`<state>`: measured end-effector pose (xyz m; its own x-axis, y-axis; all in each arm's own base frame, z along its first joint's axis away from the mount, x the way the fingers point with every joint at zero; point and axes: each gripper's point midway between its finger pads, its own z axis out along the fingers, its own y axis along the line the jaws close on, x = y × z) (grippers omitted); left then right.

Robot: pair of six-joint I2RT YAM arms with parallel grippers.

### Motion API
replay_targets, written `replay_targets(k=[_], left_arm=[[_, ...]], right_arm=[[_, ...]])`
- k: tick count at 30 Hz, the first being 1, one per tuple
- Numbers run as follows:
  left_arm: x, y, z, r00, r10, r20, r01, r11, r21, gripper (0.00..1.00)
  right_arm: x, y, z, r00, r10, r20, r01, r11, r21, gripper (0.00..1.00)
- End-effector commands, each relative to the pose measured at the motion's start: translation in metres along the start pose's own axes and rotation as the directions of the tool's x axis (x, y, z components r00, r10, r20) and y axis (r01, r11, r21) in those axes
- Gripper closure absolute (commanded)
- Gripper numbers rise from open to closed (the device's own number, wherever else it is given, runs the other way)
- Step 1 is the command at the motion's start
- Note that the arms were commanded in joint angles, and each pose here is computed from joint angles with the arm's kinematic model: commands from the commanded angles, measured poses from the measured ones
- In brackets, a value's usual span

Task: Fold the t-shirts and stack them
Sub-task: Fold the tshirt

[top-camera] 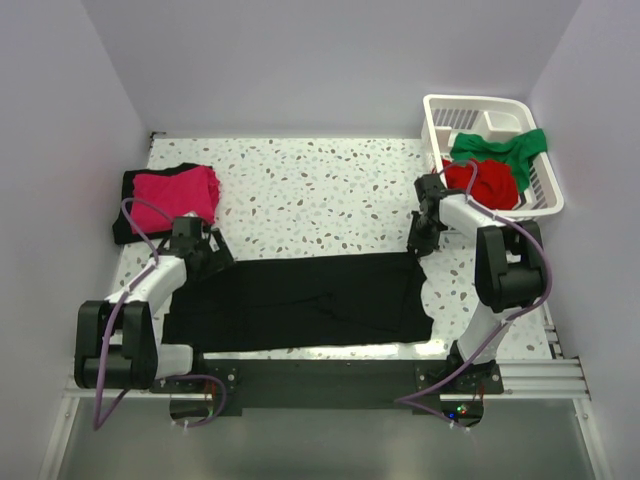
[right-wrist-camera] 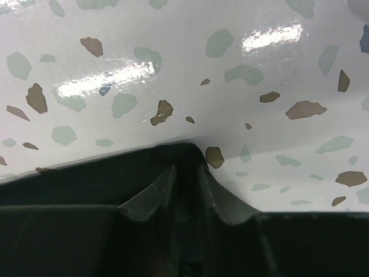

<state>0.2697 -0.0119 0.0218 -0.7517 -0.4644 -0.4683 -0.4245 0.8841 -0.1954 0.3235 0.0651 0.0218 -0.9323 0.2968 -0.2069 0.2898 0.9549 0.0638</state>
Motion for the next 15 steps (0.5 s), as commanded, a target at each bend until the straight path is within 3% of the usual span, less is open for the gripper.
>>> replay_targets(k=[1, 6, 11, 15], left_arm=[[0.006, 0.011, -0.004, 1.0, -0.008, -0.016, 0.007, 0.999, -0.04, 0.01], [-0.018, -0.002, -0.023, 0.999, -0.009, 0.048, 0.009, 1.0, 0.001, 0.01], [-0.044, -0.021, -0.047, 0.993, -0.019, 0.118, 0.01, 0.997, 0.079, 0.01], [-0.056, -0.038, -0.062, 0.988, -0.006, 0.154, -0.016, 0.99, 0.142, 0.02]], right_arm=[[-0.012, -0.021, -0.009, 0.999, 0.019, 0.045, -0.023, 0.996, 0.083, 0.75], [-0.023, -0.024, -0.031, 0.996, 0.001, 0.093, -0.009, 0.996, 0.091, 0.48], [-0.033, -0.015, -0.057, 0.988, -0.023, 0.156, 0.019, 0.999, 0.027, 0.38], [-0.027, -0.001, -0.072, 0.985, -0.033, 0.167, 0.046, 0.996, -0.071, 0.35]])
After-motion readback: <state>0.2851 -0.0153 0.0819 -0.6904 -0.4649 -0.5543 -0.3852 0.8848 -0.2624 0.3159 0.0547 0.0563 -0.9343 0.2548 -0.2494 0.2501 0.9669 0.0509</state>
